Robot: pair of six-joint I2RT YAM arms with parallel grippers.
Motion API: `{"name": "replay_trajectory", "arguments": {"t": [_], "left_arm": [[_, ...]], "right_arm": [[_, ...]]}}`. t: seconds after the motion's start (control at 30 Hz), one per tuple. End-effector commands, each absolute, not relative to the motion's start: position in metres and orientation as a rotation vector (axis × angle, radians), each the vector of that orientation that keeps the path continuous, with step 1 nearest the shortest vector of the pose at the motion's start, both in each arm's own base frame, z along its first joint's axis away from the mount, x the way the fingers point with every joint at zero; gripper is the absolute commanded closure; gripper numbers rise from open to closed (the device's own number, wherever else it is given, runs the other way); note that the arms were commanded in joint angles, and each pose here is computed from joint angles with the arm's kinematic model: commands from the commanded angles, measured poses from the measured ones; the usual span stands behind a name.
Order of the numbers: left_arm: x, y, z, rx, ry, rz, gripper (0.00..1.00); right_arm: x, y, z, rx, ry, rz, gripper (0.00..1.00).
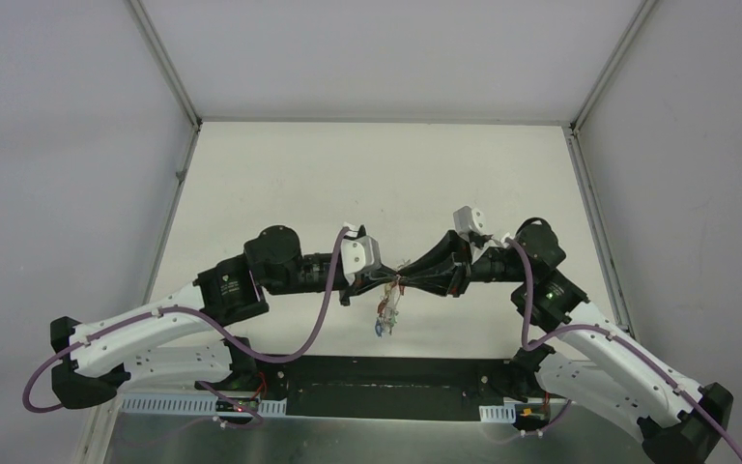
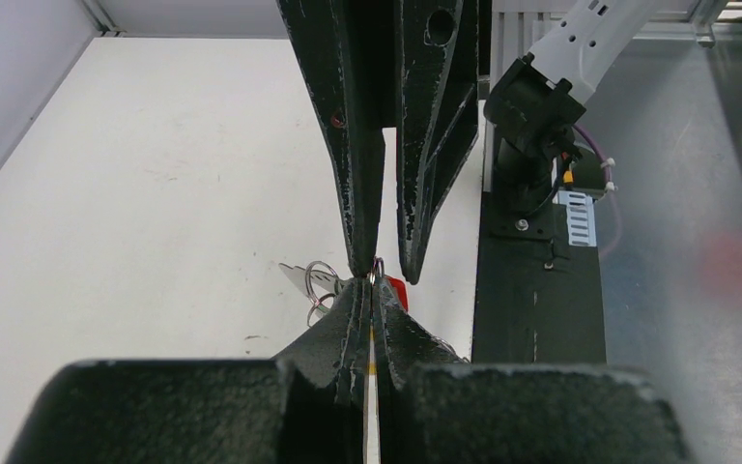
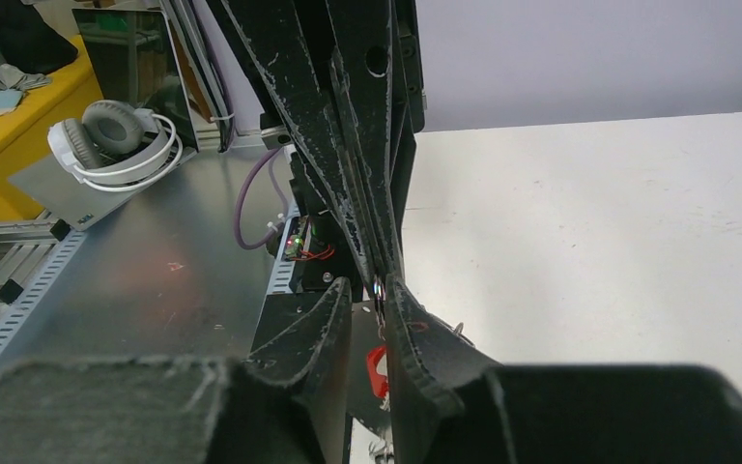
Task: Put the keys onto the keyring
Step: Adjust the key on the keyring.
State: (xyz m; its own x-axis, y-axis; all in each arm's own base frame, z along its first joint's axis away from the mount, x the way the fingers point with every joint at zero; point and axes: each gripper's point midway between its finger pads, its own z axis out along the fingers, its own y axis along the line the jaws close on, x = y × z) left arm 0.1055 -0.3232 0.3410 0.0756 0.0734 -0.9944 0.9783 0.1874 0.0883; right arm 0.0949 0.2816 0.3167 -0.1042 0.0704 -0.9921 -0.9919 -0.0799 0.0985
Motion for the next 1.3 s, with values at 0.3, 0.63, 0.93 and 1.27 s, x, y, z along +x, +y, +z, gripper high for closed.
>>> {"name": "replay_trajectory", "arguments": {"t": [0.3,0.63,0.93,1.27], "left_arm": [[0.097,-0.318,0.396,1.05,1.1,-1.043,1.0],[0.094,-0.318,0.399,1.047,1.078,-1.054,1.0],[0.101,-0.307,0.387,1.025,1.144,-1.008,0.82],[0.099,-0.306,0.346,1.246,1.299,-0.905,0.47]], "right_arm": [[0.099,0.282,0.316,-1.165,1.198,1.345,0.65],[0.1,0.283,0.313,-1.176,1.204,1.335,1.0],[0.104,0.278,0.312,-1.177,1.241,1.276,1.0],[0.103,0.266,0.293,-1.304,1.46,1.19,1.0]]}}
